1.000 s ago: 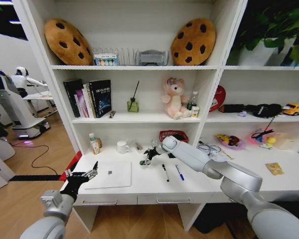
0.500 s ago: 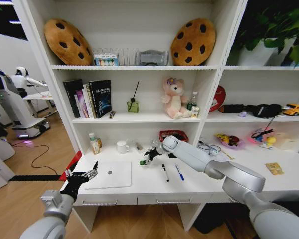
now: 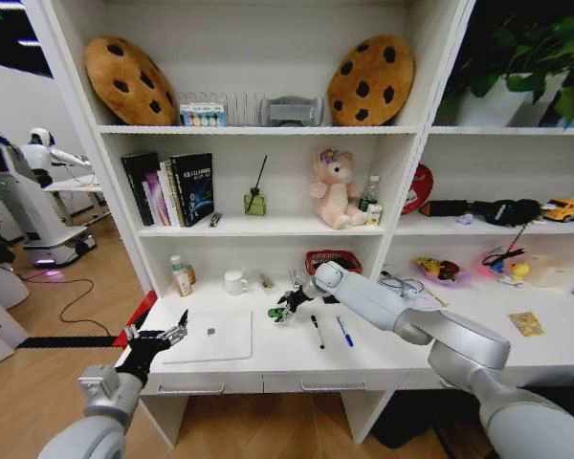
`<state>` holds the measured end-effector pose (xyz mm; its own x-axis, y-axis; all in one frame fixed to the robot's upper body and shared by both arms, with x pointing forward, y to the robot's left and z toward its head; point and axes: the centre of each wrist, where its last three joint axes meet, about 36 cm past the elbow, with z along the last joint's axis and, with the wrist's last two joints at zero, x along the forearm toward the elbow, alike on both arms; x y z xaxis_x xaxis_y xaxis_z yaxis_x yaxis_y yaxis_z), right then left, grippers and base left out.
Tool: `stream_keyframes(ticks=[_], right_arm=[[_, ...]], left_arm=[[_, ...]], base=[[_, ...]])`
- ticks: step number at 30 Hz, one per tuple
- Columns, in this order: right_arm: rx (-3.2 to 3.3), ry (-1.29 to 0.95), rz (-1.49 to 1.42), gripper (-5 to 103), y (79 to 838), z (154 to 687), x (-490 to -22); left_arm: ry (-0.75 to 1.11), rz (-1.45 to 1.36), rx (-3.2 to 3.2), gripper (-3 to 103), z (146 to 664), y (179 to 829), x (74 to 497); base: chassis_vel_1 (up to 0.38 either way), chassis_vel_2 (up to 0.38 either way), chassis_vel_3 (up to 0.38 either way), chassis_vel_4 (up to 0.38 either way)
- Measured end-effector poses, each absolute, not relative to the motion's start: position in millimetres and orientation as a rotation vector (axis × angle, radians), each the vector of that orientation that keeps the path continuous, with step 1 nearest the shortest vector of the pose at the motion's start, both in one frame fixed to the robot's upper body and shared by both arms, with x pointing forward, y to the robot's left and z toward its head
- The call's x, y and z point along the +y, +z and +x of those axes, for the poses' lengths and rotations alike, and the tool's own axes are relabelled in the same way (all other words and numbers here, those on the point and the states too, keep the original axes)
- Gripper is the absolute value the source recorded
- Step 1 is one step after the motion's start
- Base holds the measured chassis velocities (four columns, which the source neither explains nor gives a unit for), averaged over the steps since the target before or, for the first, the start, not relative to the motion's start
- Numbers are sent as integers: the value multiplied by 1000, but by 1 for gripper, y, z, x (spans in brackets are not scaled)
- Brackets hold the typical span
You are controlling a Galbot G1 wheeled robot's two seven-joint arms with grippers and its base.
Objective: Organize the objects on the table.
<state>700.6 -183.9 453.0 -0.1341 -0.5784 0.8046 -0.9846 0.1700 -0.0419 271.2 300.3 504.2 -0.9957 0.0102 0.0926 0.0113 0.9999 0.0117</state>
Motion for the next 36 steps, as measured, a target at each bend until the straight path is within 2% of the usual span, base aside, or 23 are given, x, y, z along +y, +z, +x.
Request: stream_keyframes(ticks=[2,6,13,25,30,32,36], right_arm=[[-1800,795,1471,99,451,702,-186],[-1804,794,1453,95,446,703,-190],[-1823,775,1441,81,443,706,-192],[-1858,745,1426,73,442,704,-183],[-1868,697,1414,66,442,702,-181],[-1870,683,1406,60,440,701,-181],[-1869,678,1399,56,438,699,-184]], left_arm=[[-19,-16,-3049,100,271,504,300],[-19,-16,-3049,100,271,504,300],[-19,-16,-3049,100,271,504,300],[-19,-16,-3049,100,271,504,300],[-19,-16,-3049,100,271,504,300],[-19,-16,-3049,100,271,504,300],[-19,-16,-3049,100,271,504,300]], base=[[0,0,0,0],[0,0,0,0],[0,0,0,0],[0,0,0,0],[0,0,0,0],[0,0,0,0],[0,0,0,0]])
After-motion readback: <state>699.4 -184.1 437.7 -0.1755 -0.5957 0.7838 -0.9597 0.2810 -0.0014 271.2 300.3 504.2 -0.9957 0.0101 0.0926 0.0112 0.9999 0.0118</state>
